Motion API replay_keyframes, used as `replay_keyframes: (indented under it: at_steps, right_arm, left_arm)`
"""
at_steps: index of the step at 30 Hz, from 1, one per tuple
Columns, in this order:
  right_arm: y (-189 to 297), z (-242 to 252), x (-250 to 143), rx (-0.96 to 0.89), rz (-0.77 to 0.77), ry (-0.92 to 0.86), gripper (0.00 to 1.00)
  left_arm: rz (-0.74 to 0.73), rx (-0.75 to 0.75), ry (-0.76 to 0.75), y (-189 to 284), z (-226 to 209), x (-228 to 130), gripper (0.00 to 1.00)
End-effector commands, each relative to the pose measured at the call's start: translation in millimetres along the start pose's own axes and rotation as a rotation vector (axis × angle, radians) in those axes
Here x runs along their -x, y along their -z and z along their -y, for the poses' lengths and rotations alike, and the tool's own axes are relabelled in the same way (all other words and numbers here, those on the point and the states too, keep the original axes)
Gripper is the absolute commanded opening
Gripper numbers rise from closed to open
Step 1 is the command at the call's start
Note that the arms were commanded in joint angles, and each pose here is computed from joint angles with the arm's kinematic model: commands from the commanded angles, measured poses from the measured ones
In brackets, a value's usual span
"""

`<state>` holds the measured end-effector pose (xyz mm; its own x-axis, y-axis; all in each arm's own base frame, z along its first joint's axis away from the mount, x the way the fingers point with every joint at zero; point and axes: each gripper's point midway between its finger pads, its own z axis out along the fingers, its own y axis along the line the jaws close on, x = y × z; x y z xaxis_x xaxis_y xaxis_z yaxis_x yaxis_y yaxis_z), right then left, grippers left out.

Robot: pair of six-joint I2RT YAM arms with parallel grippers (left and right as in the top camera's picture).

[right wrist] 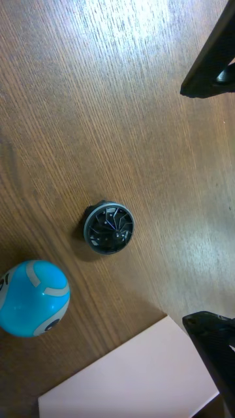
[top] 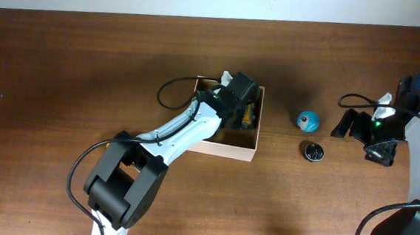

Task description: Pack container

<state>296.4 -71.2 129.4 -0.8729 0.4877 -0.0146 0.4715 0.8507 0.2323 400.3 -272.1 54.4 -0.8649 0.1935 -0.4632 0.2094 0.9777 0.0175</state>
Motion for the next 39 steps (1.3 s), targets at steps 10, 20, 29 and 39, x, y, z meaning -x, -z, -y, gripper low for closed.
replay_keyframes:
  at_steps: [10,20,29,39]
  right_arm:
    - [2.8,-1.0,3.9,0.006,0.011,0.009,0.99]
    - [2.8,-1.0,3.9,0.006,0.011,0.009,0.99]
    - [2.8,-1.0,3.9,0.006,0.011,0.009,0.99]
    - [2.8,-1.0,3.9,0.006,0.011,0.009,0.99]
  left_arm:
    - [0.017,0.118,-0.02,0.7,-20.4,3.1,0.37]
    - [-0.01,-0.071,0.034,1.5,13.7,3.1,0.22]
    - [0.065,-0.074,0.051,9.3,15.3,27.8,0.28]
    - [0.099,-0.019,0.06,6.2,-7.7,40.3,0.31]
